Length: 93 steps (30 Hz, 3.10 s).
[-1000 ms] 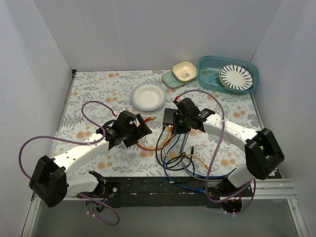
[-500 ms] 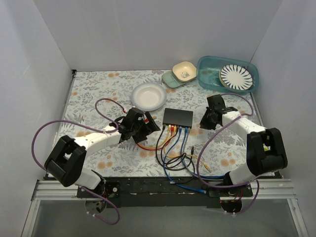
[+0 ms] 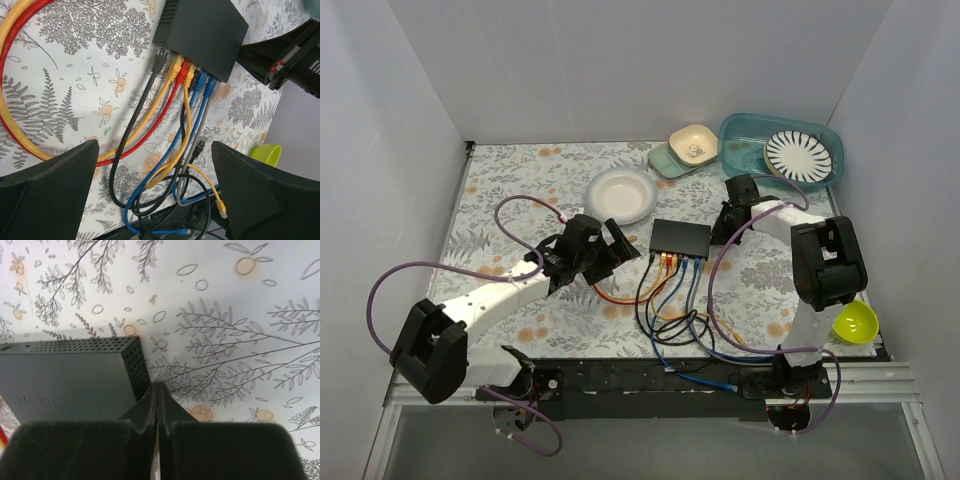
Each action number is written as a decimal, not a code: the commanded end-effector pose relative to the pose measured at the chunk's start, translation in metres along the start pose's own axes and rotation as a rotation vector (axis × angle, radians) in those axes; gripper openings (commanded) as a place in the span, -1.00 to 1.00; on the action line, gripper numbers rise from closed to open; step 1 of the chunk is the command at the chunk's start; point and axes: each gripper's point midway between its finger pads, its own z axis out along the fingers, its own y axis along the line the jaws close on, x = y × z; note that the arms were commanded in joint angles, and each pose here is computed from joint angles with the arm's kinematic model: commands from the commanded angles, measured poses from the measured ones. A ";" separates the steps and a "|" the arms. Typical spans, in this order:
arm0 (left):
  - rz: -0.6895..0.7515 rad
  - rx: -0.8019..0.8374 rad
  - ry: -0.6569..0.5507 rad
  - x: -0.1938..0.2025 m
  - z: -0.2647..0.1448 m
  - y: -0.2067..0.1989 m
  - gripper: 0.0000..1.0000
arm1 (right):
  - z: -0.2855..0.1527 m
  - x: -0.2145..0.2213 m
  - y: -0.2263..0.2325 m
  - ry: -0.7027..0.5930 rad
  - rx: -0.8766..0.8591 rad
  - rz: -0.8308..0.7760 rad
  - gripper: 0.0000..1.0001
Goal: Pull the plug from the switch port
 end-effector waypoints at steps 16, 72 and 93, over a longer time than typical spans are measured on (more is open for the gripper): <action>0.008 0.019 -0.053 -0.001 -0.010 0.028 0.96 | -0.085 -0.004 0.048 -0.292 -0.165 -0.119 -0.82; -0.083 0.159 0.028 -0.014 0.030 0.038 0.27 | -0.078 0.060 0.180 0.166 -0.855 -0.203 -0.90; -0.096 0.232 0.149 0.003 0.061 0.048 0.08 | 0.006 0.131 0.122 0.440 -0.596 -0.140 -0.92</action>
